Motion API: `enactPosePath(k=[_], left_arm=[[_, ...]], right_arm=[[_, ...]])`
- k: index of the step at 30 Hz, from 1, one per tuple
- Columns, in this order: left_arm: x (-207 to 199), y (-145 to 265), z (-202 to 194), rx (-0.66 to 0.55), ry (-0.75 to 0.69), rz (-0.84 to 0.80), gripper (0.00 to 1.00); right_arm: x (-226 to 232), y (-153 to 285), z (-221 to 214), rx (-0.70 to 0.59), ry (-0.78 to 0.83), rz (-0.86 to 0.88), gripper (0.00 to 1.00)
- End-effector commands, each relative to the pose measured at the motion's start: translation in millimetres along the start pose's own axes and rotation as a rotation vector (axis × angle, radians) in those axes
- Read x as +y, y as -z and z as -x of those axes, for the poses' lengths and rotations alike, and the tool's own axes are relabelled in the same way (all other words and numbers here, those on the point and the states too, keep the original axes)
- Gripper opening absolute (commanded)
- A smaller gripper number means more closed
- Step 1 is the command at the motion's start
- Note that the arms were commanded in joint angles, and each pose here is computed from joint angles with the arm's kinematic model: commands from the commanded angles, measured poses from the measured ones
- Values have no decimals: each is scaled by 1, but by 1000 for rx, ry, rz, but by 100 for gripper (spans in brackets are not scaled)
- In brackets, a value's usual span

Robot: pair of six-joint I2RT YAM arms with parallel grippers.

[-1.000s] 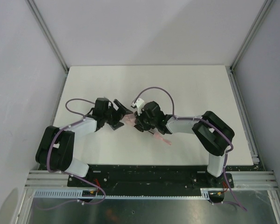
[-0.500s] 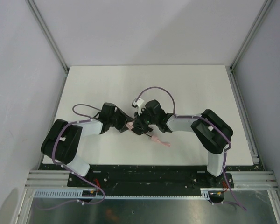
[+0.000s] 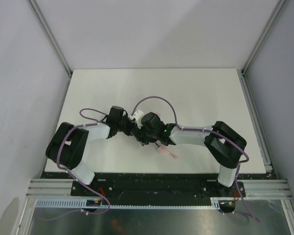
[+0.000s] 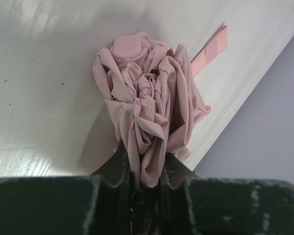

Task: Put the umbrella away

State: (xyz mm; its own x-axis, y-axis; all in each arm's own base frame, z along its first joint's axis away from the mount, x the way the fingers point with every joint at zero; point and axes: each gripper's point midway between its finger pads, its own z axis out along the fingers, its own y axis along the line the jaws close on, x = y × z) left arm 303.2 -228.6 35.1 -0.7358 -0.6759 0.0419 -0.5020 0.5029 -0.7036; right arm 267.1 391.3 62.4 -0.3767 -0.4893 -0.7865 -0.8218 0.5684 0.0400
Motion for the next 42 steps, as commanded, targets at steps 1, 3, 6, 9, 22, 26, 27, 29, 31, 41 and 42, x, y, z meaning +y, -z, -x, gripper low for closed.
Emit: enactPosePath(k=[1,3,6,9,22,26,27,29,31,41,42], left_arm=[[85,-2,-5,-16,-13,314,0],[85,-2,-6,-13,-16,318,0],[84,-1,-6,-10,-24,316,0],[80,-1,-6,-6,-37,307,0],[48,-1,2,1,-129,227,30],[31,8,20,-48,-166,178,74],[27,11,25,-64,-169,164,80],[15,20,38,-99,-180,127,93],[6,28,47,-129,-191,94,98],[-18,15,44,-104,-234,-2,100],[-16,11,46,-115,-224,4,100]], right_arm=[[-29,0,-45,216,124,-249,75],[-41,-3,-56,265,173,-342,74],[-58,-4,-81,349,190,-434,71],[-64,-7,-109,431,182,-449,63],[-63,-5,-176,582,62,-383,22],[-56,-7,-186,588,-36,-274,16],[-54,-8,-189,592,-55,-252,16],[-52,-9,-192,593,-96,-209,15],[-46,-11,-192,586,-152,-142,14],[-33,-13,-176,526,-401,108,10],[-32,-13,-174,519,-425,134,10]])
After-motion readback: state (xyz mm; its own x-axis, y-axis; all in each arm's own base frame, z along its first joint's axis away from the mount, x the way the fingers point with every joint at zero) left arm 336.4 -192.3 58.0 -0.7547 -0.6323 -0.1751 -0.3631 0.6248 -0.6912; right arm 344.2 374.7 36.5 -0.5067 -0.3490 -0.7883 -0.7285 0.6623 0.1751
